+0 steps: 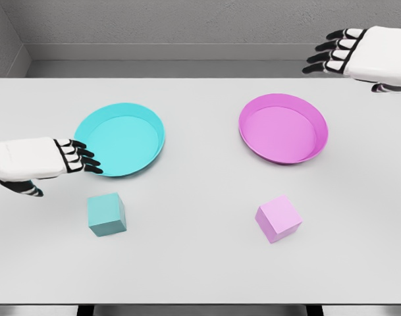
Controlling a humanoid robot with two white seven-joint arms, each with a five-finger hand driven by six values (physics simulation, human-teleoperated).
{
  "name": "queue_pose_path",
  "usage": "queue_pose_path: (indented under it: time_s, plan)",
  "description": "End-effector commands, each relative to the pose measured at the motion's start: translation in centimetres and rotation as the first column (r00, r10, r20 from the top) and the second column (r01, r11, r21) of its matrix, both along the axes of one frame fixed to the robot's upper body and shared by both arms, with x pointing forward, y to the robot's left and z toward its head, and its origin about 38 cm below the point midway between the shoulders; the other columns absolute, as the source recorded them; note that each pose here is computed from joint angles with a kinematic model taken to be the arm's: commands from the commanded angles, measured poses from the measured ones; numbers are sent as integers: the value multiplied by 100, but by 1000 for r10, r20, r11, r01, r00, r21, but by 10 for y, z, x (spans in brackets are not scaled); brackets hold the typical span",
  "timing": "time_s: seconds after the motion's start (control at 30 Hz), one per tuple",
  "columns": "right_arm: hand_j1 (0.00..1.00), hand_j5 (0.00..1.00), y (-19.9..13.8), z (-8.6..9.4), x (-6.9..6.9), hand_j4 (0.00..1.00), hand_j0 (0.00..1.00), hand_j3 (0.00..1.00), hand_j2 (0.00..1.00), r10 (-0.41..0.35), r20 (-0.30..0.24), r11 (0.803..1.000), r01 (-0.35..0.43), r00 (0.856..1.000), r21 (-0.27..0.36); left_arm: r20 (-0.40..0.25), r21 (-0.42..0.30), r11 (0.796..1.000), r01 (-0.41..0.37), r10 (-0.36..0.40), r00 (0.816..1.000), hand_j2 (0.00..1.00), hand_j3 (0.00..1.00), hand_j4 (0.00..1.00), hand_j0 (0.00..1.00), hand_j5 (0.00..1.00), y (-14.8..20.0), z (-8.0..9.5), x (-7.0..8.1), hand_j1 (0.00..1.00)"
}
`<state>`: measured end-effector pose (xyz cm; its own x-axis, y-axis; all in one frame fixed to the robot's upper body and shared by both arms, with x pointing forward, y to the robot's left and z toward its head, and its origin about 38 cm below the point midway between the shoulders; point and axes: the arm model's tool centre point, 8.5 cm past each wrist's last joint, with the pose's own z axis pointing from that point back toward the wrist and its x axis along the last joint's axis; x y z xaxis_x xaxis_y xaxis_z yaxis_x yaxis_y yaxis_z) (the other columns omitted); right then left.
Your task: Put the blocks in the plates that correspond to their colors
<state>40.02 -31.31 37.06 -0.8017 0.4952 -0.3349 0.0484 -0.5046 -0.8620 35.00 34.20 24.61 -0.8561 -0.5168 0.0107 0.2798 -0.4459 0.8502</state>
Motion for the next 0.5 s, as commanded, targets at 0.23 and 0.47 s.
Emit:
queue_pose_path:
  time_s: [0.23,0.47]
  plan:
    - [100,100,39,-71,-8,100,100,100,100,109,-196,990,-124,974,-64,-65,-40,994,103,-105,992,100,100,100,100,100,-50,-28,5,100]
    - [100,100,69,-96,-12,100,100,100,100,188,-283,975,-214,941,-63,-104,-7,994,113,-113,988,100,100,100,100,100,-50,-39,0,100]
